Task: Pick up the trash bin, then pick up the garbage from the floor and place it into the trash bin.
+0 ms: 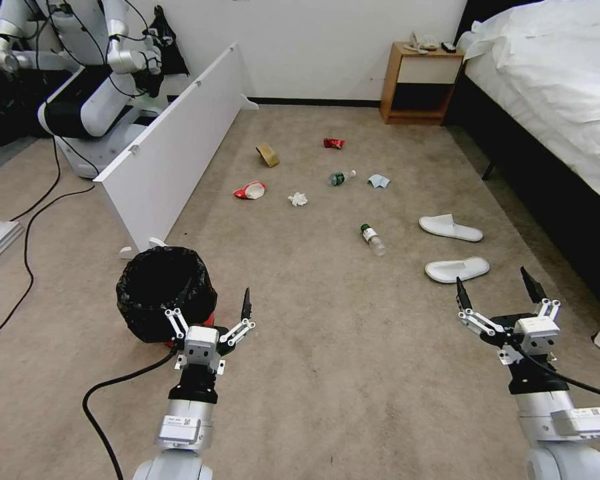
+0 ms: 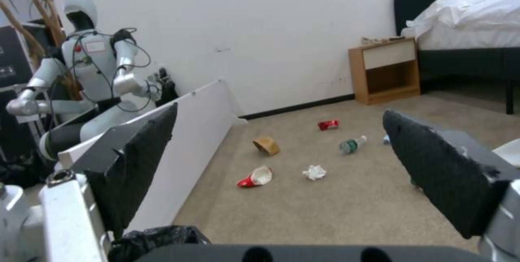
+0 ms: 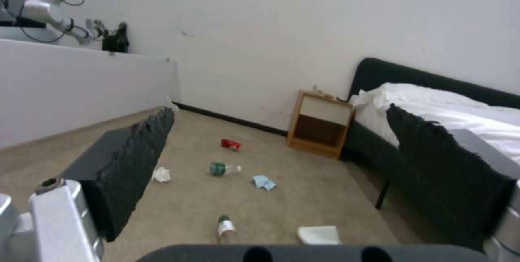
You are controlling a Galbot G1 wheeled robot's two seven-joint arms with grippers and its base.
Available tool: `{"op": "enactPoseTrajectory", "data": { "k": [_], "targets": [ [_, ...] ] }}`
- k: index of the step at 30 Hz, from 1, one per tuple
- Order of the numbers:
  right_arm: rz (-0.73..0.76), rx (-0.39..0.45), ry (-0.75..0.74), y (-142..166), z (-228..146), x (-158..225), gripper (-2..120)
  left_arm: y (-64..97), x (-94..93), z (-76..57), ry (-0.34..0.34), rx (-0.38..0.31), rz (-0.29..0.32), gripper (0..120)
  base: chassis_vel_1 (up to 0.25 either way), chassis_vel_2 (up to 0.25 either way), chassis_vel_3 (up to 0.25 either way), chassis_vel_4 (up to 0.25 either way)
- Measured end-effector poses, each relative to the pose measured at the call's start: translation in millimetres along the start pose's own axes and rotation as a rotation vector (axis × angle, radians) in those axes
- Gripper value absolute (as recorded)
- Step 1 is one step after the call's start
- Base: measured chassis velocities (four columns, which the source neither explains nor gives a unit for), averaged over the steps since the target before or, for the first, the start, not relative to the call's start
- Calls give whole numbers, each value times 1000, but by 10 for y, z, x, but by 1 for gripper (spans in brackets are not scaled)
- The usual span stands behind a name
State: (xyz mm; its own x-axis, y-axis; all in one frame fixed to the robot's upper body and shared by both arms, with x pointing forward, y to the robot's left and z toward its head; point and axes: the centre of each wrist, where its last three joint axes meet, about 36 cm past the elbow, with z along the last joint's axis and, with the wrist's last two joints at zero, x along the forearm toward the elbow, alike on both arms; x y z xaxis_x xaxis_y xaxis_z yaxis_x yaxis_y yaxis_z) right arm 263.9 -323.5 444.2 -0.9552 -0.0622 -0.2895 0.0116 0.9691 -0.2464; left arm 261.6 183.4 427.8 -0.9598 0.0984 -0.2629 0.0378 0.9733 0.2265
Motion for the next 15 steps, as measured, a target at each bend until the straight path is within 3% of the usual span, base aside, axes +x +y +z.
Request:
{"op": "enactPoseTrajectory", "data": {
  "k": [15],
  "targets": [
    [-9,7,4,-15,-3,12,100,-16,-5,-21,-3,-4,-27,100,0,0,0,0]
  ]
}}
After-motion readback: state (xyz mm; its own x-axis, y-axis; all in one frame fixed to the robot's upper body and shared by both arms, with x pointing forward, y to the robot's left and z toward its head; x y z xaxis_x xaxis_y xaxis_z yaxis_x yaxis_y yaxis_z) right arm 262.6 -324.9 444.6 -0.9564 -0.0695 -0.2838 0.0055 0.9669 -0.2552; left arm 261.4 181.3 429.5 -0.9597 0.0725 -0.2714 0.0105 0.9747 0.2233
